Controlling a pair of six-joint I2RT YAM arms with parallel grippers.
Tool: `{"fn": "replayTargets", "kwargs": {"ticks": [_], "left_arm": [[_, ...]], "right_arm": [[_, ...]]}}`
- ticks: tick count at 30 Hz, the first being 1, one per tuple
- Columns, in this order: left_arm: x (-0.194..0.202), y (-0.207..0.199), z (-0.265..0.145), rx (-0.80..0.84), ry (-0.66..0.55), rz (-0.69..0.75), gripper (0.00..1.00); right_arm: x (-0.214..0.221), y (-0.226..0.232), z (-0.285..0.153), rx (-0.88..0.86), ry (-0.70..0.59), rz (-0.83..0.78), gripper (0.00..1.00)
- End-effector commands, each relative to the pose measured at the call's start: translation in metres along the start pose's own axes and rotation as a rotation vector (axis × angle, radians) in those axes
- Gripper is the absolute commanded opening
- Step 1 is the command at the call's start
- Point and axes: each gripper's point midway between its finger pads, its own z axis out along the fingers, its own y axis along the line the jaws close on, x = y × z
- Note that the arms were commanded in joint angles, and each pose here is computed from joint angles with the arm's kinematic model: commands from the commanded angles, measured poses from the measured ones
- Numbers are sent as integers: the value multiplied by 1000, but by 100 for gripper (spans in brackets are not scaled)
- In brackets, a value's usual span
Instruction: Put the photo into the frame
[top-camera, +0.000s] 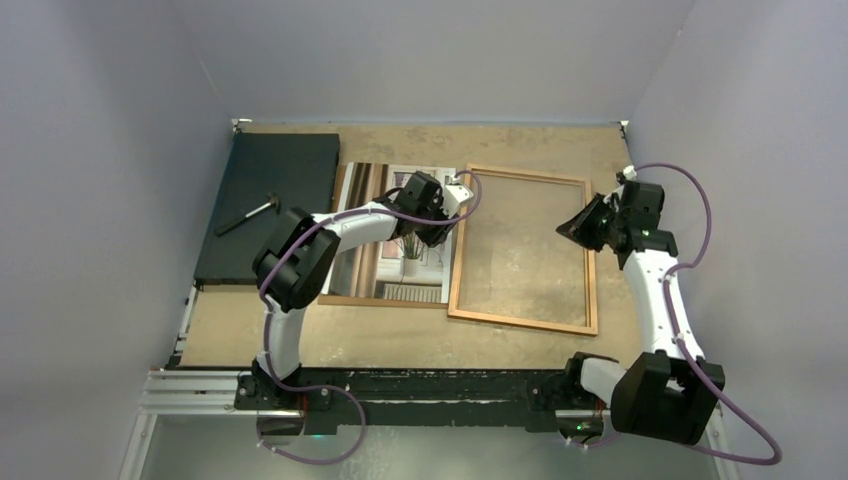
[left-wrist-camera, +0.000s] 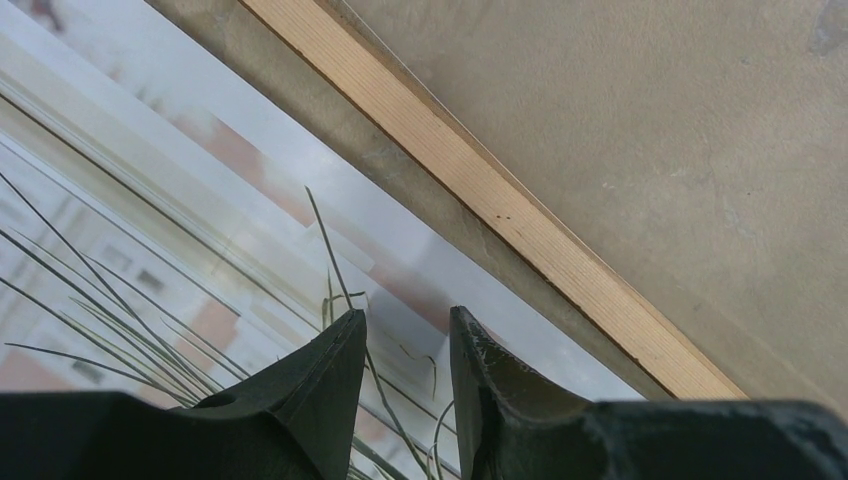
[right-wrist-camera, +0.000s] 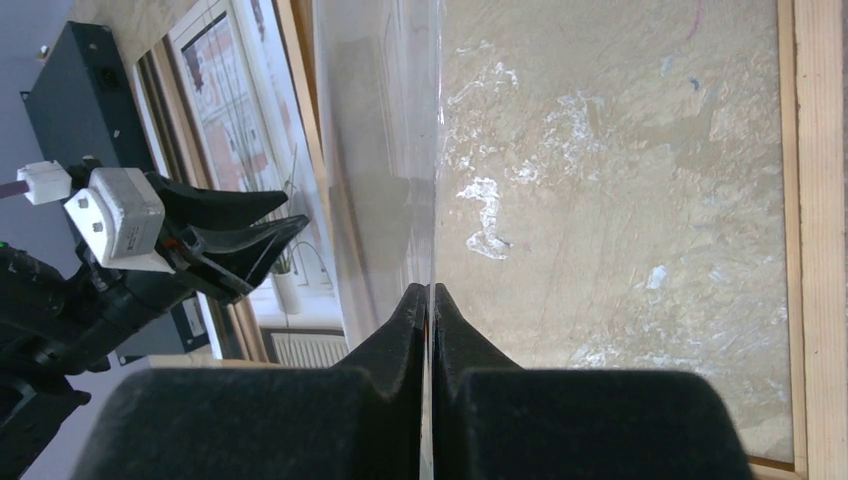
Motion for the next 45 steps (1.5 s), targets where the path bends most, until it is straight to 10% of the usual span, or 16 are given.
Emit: {"fn": "replayTargets", "kwargs": {"ticks": [1, 45], "left_arm": [[-22, -4, -15, 14, -71, 3, 35], [-24, -2, -11, 2, -70, 5, 33]], "right_arm": [[-3, 27, -15, -95, 9, 29, 0], [-4, 76, -34, -378, 17, -156, 0]]}}
